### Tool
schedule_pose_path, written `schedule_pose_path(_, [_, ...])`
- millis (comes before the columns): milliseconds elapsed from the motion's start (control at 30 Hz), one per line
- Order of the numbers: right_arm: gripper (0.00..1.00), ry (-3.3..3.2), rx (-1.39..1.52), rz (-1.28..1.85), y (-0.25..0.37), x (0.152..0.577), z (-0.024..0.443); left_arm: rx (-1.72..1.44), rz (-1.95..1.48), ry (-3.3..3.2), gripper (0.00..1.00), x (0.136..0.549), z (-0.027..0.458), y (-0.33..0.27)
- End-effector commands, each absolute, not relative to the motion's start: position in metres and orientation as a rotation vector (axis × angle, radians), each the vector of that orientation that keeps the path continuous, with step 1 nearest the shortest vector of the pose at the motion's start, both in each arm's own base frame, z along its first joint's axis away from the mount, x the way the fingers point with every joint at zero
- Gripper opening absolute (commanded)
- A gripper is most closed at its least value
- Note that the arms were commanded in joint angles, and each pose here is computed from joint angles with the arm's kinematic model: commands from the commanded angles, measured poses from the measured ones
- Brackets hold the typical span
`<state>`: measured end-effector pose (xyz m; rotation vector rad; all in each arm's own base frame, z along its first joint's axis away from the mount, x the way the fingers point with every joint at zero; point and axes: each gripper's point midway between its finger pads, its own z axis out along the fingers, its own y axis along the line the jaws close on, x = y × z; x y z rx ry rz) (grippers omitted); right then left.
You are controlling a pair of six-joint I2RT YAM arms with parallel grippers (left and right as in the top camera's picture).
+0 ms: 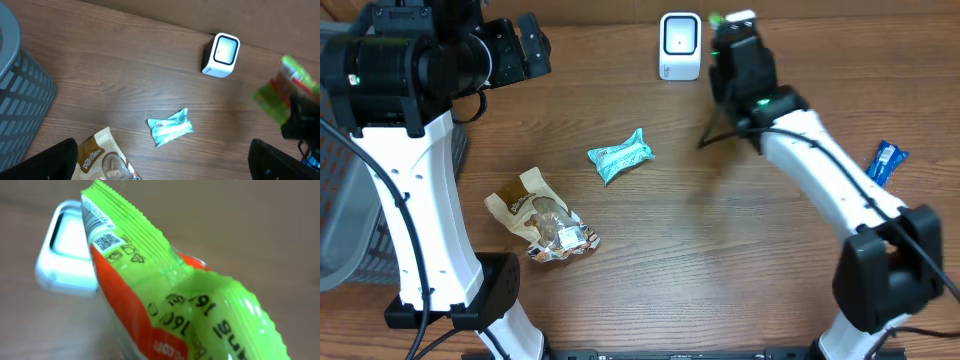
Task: Scan the item barcode
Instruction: 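Carry the green packet up to the white scanner, then hold the green packet's barcode against the scanner face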
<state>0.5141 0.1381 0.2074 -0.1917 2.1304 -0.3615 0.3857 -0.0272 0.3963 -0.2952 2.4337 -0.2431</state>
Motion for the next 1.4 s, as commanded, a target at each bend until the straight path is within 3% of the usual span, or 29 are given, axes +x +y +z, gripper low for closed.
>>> schedule_pose_path(0, [0.04, 1.922, -0.291, -0.842, 0.130, 0.529, 0.239, -0.272, -0.231, 2.435, 1.00, 0.386, 0.396, -0.027])
schedule_pose_path(267, [0.04, 1.700, -0.621, -1.147, 0.151, 0.579, 0.207, -0.272, -0.231, 2.435, 1.00, 0.386, 0.396, -0.027])
schedule_pose_path(533, [0.04, 1.657, -0.790, -1.268, 0.146, 0.597, 0.166, -0.272, -0.231, 2.435, 1.00, 0.386, 0.396, -0.027])
schedule_pose_path(1367, [0.04, 1.580, -0.914, -1.126, 0.170, 0.608, 0.156, -0.272, -0.231, 2.435, 1.00, 0.386, 0.396, -0.027])
